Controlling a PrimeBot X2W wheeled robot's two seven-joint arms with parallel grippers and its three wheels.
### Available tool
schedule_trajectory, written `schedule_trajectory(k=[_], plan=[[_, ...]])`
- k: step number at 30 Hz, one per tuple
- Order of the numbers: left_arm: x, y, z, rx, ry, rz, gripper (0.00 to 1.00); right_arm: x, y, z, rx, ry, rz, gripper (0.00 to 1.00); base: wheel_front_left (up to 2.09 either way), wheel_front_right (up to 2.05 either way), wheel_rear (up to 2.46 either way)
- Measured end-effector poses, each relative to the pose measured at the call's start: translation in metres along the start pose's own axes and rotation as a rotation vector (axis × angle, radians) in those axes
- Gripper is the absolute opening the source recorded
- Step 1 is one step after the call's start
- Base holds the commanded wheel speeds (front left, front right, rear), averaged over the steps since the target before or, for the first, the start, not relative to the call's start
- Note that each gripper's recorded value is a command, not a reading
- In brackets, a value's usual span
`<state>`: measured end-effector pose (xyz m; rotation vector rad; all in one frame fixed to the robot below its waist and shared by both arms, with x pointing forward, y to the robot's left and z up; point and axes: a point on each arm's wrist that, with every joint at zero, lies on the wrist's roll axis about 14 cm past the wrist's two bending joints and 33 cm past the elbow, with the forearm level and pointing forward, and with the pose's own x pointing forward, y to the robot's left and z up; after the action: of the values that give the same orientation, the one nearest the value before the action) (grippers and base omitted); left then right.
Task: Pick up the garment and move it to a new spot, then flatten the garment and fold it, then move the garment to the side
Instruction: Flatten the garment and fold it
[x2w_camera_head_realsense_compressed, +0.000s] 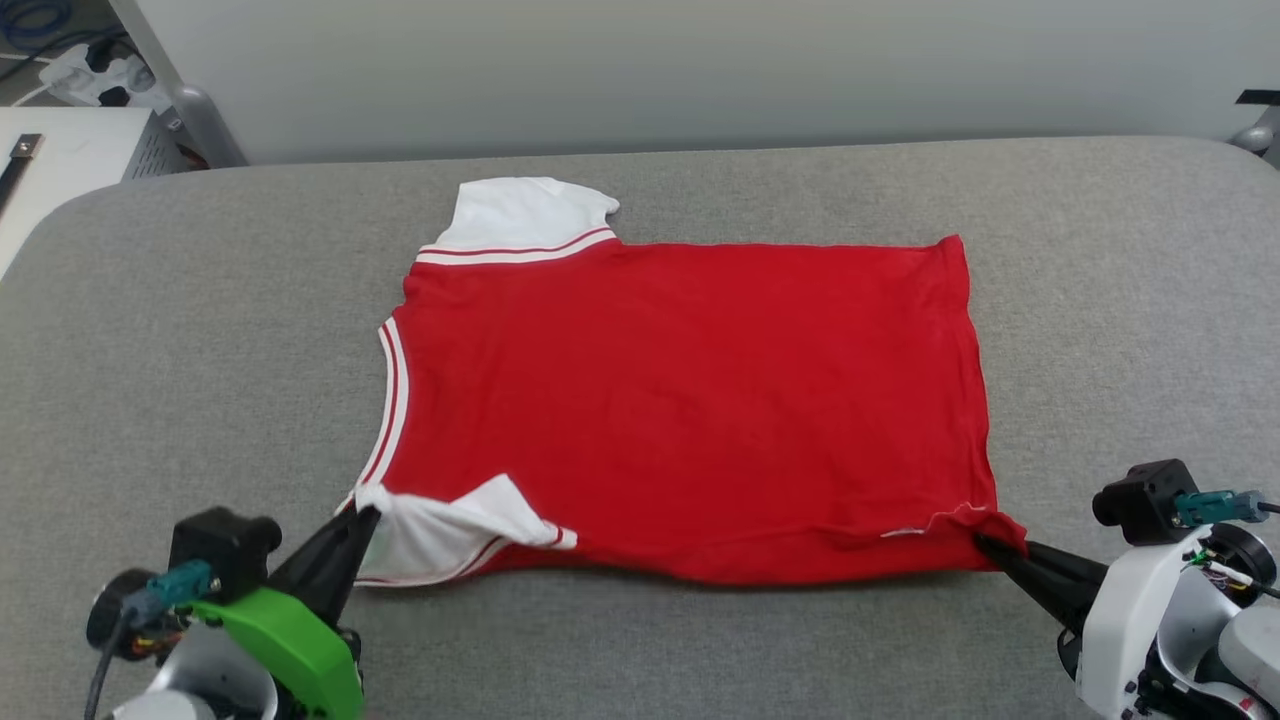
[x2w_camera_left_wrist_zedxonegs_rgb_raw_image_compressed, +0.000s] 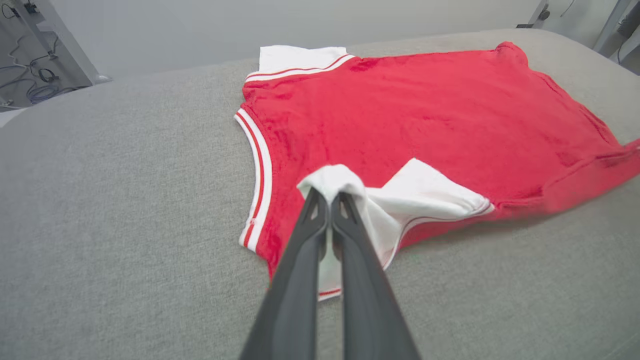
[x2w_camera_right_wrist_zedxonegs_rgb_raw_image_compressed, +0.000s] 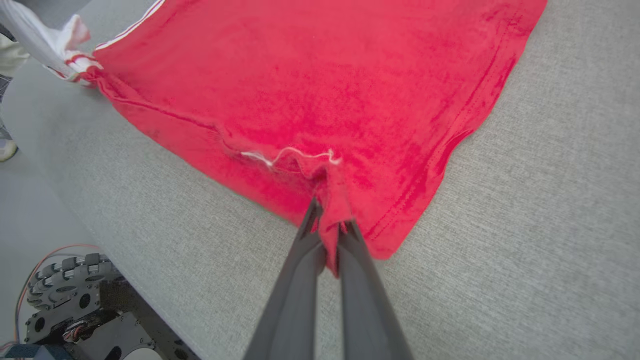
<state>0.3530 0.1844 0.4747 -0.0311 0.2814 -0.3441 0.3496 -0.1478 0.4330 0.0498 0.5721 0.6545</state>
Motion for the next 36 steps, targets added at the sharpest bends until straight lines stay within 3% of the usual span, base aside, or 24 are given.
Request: schedule_trajectory(k=[11,22,29,36], plan=[[0.076,0.024,0.035,0.136,-0.007,-0.042,0.0,0.022,-0.024,0.027,0.033,-0.035,-0.032,0.0,0.0,0.0,0.0],[0.128,0.049,-0.014,0.144,0.149,-0.031,0.0,0.056,-0.058,0.019,0.06,0.014,-0.09,0.0,0.0,0.0,0.0],[0.132,0.057,-0.054,0.133,0.247,-0.021,0.0,0.068,-0.06,-0.004,0.08,0.073,-0.093,0.0,0.0,0.0,0.0],[0.133,0.058,-0.06,0.116,0.252,-0.014,0.0,0.071,-0.061,-0.005,0.078,0.068,-0.097,0.0,0.0,0.0,0.0]])
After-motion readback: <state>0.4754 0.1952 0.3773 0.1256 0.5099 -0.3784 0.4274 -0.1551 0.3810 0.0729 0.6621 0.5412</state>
